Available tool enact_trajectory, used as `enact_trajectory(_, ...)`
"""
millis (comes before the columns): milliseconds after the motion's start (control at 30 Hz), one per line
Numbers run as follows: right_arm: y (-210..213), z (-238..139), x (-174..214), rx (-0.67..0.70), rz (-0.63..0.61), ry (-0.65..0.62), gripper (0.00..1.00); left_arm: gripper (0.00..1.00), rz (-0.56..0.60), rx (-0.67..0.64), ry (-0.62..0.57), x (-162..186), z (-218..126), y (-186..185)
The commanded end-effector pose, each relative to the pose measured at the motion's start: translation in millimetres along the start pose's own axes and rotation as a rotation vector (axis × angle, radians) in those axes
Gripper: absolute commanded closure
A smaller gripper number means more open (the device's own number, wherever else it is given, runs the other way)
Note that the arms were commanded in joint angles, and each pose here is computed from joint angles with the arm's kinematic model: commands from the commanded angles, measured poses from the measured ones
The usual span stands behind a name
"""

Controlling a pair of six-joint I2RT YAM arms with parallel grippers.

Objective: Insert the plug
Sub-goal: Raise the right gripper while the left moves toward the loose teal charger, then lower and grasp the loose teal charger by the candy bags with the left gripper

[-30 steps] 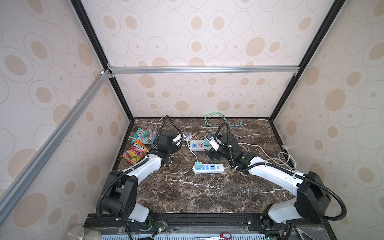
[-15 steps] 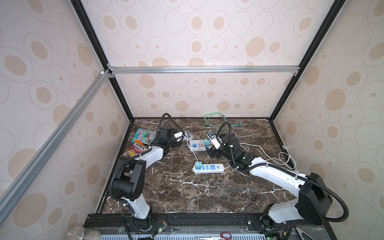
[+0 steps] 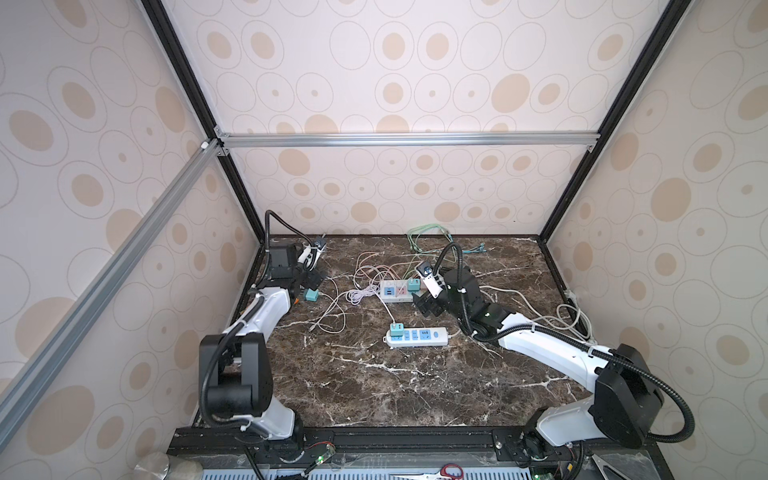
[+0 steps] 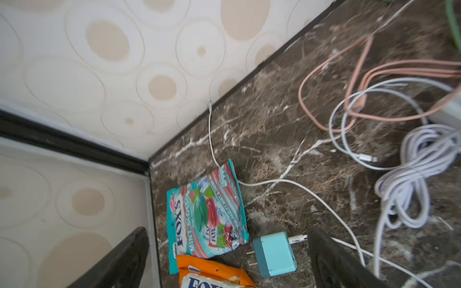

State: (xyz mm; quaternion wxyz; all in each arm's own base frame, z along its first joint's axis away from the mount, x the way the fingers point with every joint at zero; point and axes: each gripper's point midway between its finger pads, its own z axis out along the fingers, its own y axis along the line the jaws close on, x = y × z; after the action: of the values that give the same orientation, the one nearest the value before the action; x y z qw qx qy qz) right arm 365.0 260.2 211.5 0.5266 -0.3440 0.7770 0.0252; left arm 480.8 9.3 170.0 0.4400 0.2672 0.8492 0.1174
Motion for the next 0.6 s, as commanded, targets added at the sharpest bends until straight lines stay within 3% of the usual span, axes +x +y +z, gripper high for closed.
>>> enact_trajectory(0,-5,5,-11,0.017,0.046,-0.027,0.00,0.02,-0.200,0.078,0.157,21,20,-4)
enact_trajectory(267,-21,8,-8,0.088,0.166,0.030,0.00,0.15,-0.437,0.216,0.292,45,76,-34)
enact_trajectory(400,-31,7,-8,0.124,0.230,0.056,0.00,0.16,-0.486,0.233,0.322,55,93,-41)
enact_trajectory(567,-31,7,-11,0.121,0.217,0.035,0.00,0.20,-0.508,0.232,0.332,58,110,-42)
